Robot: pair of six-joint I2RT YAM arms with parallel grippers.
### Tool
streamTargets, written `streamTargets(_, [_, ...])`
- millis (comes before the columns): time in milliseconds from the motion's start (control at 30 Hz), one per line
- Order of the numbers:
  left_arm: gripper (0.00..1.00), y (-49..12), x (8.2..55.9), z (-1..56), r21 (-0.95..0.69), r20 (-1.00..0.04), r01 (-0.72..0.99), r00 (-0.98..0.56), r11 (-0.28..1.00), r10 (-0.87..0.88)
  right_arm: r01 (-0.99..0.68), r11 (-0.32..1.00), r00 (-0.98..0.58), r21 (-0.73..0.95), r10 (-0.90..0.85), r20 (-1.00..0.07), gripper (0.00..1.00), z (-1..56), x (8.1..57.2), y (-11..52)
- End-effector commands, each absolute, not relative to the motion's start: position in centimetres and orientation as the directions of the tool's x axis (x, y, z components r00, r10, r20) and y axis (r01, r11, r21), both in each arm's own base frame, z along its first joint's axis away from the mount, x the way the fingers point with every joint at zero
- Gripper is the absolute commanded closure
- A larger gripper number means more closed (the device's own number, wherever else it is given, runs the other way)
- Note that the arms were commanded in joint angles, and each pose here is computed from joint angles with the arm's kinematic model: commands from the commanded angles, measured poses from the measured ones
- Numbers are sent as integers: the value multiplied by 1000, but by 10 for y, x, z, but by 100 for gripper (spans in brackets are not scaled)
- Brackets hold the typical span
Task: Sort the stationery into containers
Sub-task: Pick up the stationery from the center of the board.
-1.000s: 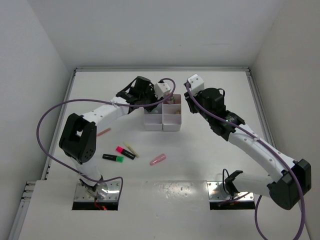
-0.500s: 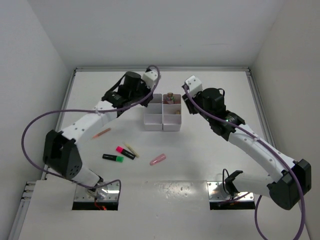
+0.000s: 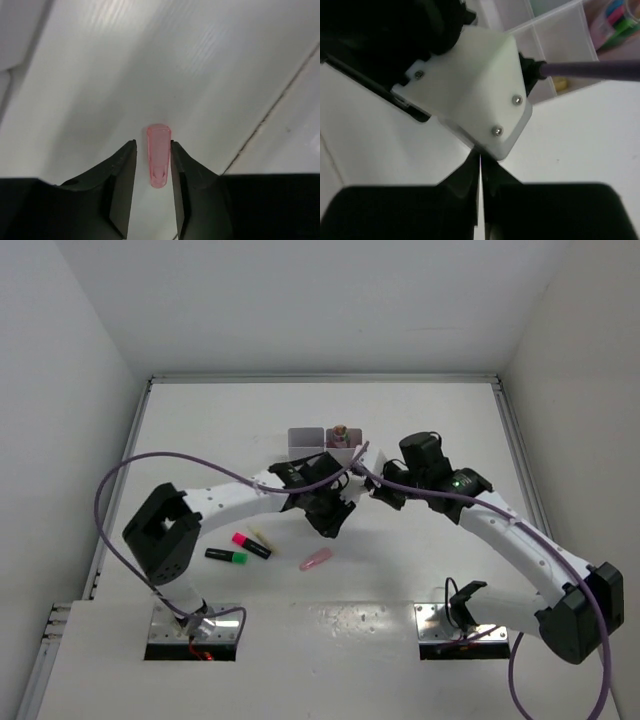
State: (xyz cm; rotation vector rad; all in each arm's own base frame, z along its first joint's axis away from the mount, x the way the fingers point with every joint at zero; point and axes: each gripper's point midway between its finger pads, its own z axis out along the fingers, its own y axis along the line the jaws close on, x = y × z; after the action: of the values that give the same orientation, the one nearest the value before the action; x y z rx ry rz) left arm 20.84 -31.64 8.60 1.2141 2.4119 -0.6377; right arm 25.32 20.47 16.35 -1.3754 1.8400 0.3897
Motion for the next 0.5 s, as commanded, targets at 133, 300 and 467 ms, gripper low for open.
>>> streamTargets(133, [52, -310, 175, 29, -105, -310, 858, -508, 502, 804, -917, 271, 88, -293, -579, -811, 88, 203, 255, 230])
streamTargets(300, [46, -309, 172, 22, -101, -296, 851, -519, 515, 802, -913, 278, 85, -297, -584, -807, 74, 203, 256, 229])
streamTargets(467, [44, -306, 166, 14, -104, -283, 851, -522, 515, 805, -905, 291, 87, -311, -588, -804, 43, 205, 258, 226])
